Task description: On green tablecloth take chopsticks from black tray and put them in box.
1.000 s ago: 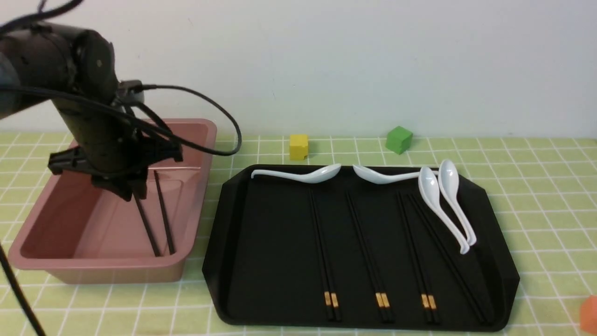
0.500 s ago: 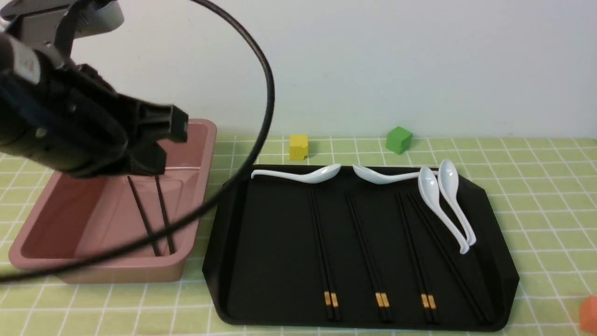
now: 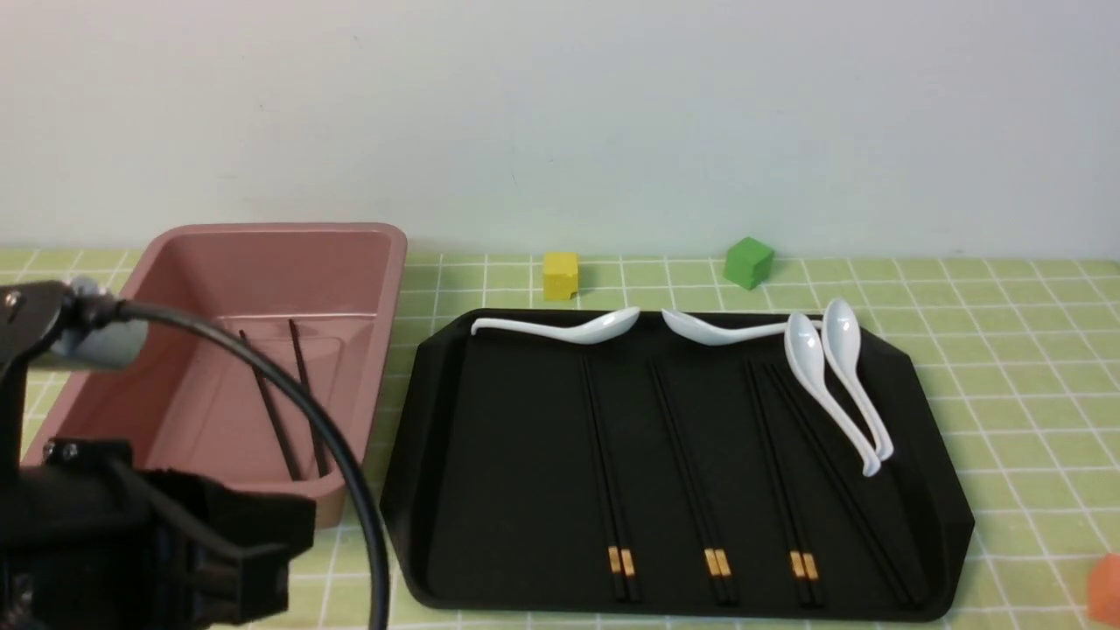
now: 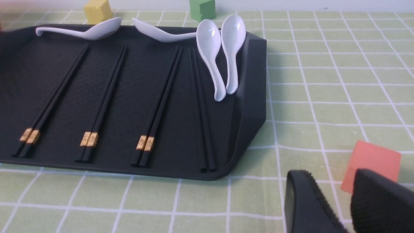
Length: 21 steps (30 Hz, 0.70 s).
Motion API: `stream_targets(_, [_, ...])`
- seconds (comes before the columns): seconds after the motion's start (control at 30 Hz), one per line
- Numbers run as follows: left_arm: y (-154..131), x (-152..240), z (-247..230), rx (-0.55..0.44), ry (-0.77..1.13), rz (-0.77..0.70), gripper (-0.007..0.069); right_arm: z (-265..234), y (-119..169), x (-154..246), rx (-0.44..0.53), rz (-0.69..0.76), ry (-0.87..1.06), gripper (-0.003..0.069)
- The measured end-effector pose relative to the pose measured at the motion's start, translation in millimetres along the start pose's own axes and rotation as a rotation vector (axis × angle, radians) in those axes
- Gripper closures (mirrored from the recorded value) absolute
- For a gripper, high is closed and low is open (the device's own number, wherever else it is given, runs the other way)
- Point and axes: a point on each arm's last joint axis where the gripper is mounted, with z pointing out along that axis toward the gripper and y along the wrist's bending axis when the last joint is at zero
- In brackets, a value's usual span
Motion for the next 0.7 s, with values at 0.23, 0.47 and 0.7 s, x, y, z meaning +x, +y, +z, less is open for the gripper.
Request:
stream_targets(0.23, [3, 6, 5, -0.022, 0.050, -0.001, 0.0638, 0, 0, 0, 0.000, 0.000, 0.000, 0.0419])
stream_targets(0.47, [2, 6, 5, -0.014, 0.053, -0.018, 0.0638, 0, 0, 0, 0.000, 0.000, 0.000, 0.0419])
stream_targets(0.7, [5, 3, -11, 0.041, -0.130, -0.068, 0.0638, 0, 0, 0, 0.000, 0.000, 0.000, 0.0419])
